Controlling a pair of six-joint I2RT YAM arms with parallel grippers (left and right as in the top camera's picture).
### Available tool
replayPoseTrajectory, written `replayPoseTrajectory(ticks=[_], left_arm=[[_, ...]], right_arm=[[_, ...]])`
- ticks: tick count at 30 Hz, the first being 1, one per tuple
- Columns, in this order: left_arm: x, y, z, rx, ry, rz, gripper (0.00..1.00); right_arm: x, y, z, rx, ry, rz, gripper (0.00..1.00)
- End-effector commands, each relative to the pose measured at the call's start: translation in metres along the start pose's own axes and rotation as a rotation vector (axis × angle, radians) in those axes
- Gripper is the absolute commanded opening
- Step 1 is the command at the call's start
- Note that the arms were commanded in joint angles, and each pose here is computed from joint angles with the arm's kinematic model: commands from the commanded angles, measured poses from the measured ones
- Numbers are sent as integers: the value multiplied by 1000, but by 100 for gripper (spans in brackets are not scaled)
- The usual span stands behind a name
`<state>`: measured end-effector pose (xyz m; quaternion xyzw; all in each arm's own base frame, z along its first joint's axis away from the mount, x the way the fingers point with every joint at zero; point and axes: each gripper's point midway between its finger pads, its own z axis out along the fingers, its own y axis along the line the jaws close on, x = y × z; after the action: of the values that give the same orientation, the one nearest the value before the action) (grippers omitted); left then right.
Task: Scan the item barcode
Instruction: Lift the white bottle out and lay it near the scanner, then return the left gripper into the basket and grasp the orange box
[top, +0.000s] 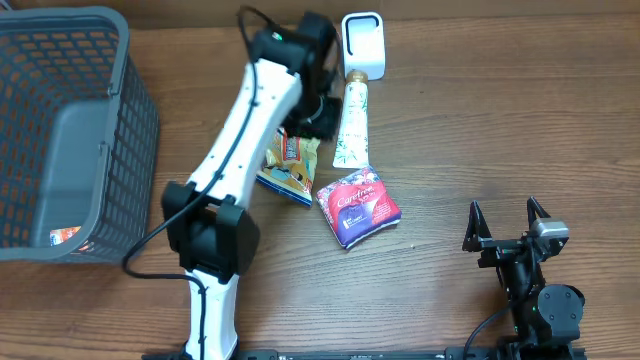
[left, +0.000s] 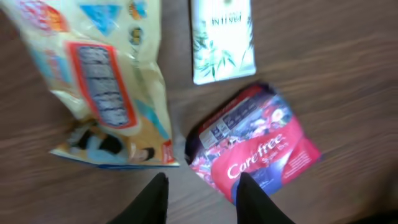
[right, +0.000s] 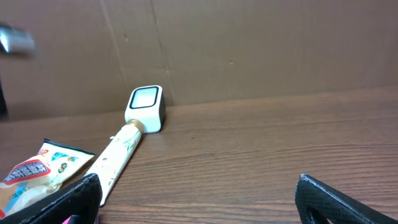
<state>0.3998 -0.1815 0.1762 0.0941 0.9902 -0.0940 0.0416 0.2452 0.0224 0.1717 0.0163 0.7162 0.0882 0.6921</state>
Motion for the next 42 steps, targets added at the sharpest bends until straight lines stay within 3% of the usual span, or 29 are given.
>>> replayPoseTrajectory(ticks=[1, 5, 7, 9, 12, 14, 19, 27, 31, 37, 42], left_arm=[[-21, 16, -66, 8, -177, -46, 31], [-24, 35, -122, 15, -308, -82, 36], [-22, 50, -156, 7, -404, -111, 45], [-13, 68, -186, -3, -477, -150, 63], [4, 97, -224, -33, -571, -207, 69], [33, 149, -266, -161, -675, -338, 100], [85, 247, -301, -385, -724, -608, 100], [161, 361, -276, -436, -607, -1112, 100], [177, 388, -250, -428, -515, -1212, 99], [212, 423, -188, -554, -288, -1521, 100], [211, 448, -127, -558, -167, -1530, 100]], right_arm=[[2, 2, 0, -12, -1, 6, 100], [2, 2, 0, -12, -1, 6, 100], [2, 2, 0, -12, -1, 6, 100], [2, 2, 0, -12, -1, 6, 100], [2, 2, 0, -12, -1, 6, 100], [2, 2, 0, -12, -1, 6, 100], [2, 2, 0, -12, -1, 6, 100], [2, 2, 0, -12, -1, 6, 100], [2, 2, 0, -13, -1, 6, 100], [2, 2, 0, -12, -1, 6, 100], [2, 2, 0, -12, -1, 6, 100]])
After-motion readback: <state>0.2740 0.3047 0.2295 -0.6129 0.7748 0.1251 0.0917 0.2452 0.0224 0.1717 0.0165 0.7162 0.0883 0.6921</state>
